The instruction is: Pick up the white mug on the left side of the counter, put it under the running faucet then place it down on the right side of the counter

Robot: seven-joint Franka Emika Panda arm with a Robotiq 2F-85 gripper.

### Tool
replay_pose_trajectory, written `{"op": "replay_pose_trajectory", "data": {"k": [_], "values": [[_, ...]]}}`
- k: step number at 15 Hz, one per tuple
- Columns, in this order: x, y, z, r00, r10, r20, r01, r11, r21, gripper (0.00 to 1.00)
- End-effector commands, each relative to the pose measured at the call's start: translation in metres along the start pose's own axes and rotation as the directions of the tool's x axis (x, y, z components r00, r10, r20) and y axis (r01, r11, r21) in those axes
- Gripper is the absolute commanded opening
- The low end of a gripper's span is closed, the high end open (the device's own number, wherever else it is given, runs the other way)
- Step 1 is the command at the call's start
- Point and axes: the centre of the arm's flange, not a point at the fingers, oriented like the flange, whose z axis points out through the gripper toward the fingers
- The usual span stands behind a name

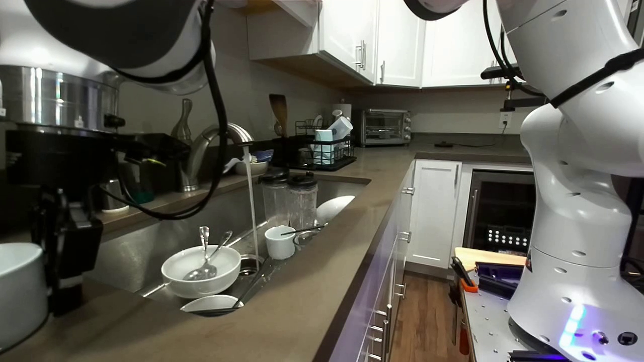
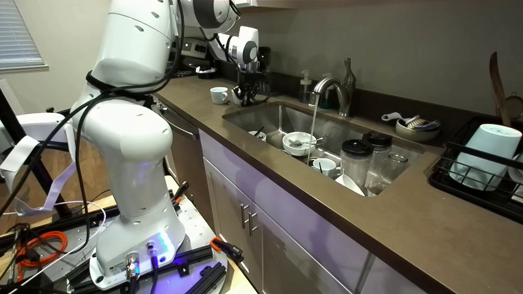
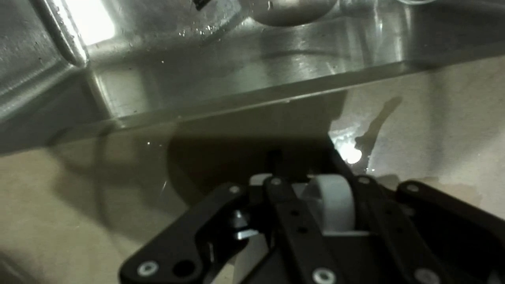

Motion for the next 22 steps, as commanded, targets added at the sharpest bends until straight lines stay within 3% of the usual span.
{"op": "replay_pose_trajectory", "data": {"k": [1, 3, 4, 5, 8, 9, 10, 12, 13, 15, 19, 20, 21, 22], "values": [[0.002, -0.006, 0.001, 1.0, 0.017, 0.02, -0.017, 1.0, 0.0, 0.03], [0.003, -0.006, 0.0, 1.0, 0.018, 0.024, -0.018, 1.0, 0.003, 0.03], [0.003, -0.007, 0.001, 1.0, 0.018, 0.024, -0.018, 1.0, 0.004, 0.27], [0.003, -0.007, 0.0, 0.999, 0.019, 0.027, -0.019, 1.0, 0.004, 0.42], [0.006, -0.014, -0.004, 0.999, 0.017, 0.045, -0.017, 1.0, 0.007, 0.6], [0.008, -0.016, -0.004, 0.999, 0.012, 0.052, -0.013, 1.0, 0.008, 0.57], [0.008, -0.018, -0.005, 0.998, 0.013, 0.059, -0.013, 1.0, 0.005, 0.23], [0.01, -0.021, -0.007, 0.997, 0.014, 0.073, -0.014, 1.0, -0.004, 0.26], [0.01, -0.023, -0.009, 0.997, 0.014, 0.077, -0.014, 1.0, -0.009, 0.67], [0.011, -0.026, -0.014, 0.996, 0.02, 0.087, -0.019, 1.0, -0.02, 0.68], [0.015, -0.032, -0.023, 0.995, 0.021, 0.101, -0.018, 0.999, -0.026, 0.92], [0.015, -0.033, -0.025, 0.995, 0.016, 0.102, -0.013, 1.0, -0.024, 0.66], [0.015, -0.033, -0.026, 0.995, 0.013, 0.101, -0.011, 1.0, -0.023, 0.52], [0.014, -0.033, -0.026, 0.995, 0.011, 0.1, -0.01, 1.0, -0.02, 0.51]]}}
